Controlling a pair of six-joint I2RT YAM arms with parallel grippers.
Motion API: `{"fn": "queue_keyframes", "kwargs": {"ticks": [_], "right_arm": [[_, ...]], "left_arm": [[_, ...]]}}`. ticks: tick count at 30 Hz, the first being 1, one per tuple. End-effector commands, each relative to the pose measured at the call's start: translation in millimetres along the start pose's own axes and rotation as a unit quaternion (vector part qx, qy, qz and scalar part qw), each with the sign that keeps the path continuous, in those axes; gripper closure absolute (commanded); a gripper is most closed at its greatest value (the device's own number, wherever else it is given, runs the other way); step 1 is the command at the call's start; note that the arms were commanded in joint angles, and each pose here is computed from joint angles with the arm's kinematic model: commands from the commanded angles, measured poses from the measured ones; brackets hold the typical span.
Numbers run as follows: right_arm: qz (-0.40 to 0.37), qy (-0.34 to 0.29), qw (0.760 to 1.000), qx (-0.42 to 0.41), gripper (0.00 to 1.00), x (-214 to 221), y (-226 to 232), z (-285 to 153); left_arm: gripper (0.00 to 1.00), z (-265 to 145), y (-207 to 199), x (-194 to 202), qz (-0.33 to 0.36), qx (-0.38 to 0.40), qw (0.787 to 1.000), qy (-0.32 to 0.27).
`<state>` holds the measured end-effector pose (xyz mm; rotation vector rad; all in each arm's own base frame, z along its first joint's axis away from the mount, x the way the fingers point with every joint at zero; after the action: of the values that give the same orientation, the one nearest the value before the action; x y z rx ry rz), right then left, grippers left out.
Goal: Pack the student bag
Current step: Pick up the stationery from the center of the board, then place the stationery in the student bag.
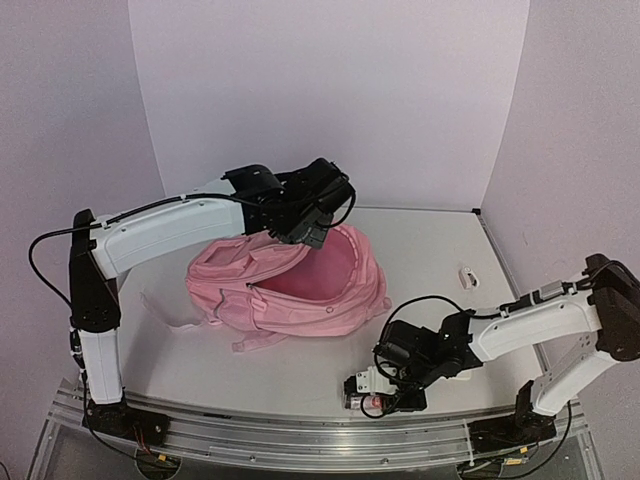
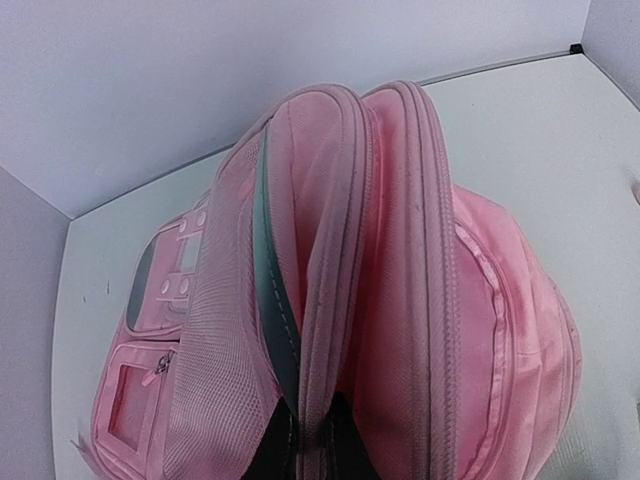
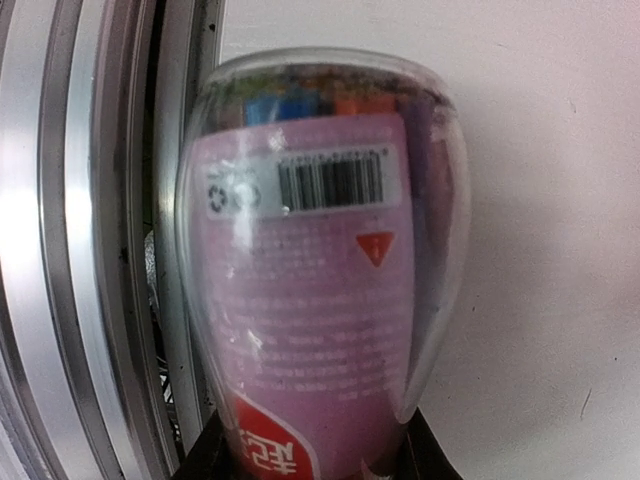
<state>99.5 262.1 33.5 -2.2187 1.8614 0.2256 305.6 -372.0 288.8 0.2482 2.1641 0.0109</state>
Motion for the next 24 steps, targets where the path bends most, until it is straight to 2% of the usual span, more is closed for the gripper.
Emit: {"fn": "queue_keyframes", "kwargs": {"ticks": [1, 4, 7, 11, 15, 19, 21, 24], "right_arm": [[0.016, -0.071, 0.997, 0.040, 1.00, -20.4, -8.5, -19.0], [0.095, -0.111, 0.984, 0.104, 1.00, -30.6, -28.2, -49.8], [0.213, -0.169, 0.947, 0.169, 1.00, -40.4, -52.7, -92.9], [0.413, -0.256, 0.858, 0.167, 1.00, -49.0, -86.8, -136.7], [0.567, -0.297, 0.763, 0.090, 1.00, -55.0, -139.0, -153.8], [0.610, -0.309, 0.730, 0.008, 1.00, -91.7, -186.1, -166.4], [0.634, -0.305, 0.710, -0.035, 1.00, -103.4, -210.7, -157.1], [0.642, -0.311, 0.698, -0.067, 1.00, -127.0, -246.1, -147.1]], "left_arm": [[1.00, -35.3, 35.7, -58.3, -0.080, -0.018, 0.992, -0.094], [1.00, -38.0, 37.6, -62.1, -0.088, -0.015, 0.991, -0.100], [1.00, -42.1, 38.9, -66.6, -0.097, -0.005, 0.990, -0.106], [1.00, -45.6, 44.7, -72.4, -0.113, -0.004, 0.987, -0.118], [1.00, -49.2, 51.9, -78.0, -0.135, -0.005, 0.983, -0.127], [1.00, -54.4, 57.8, -82.3, -0.156, 0.008, 0.978, -0.139], [1.00, -59.5, 61.8, -86.8, -0.168, 0.016, 0.974, -0.148], [1.00, -68.3, 67.2, -93.9, -0.183, 0.030, 0.969, -0.163]]}}
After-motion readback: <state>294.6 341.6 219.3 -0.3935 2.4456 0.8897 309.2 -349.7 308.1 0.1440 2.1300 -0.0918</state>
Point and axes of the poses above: each gripper's point midway between its finger pads, its own z axis out along the fingers, its own y axis along the line the jaws close on, x = y × z, the point moved 3 cm from there along -z, back along the fingers, and after that the axes turned 8 degrees about -z, right-handed, at the moved point
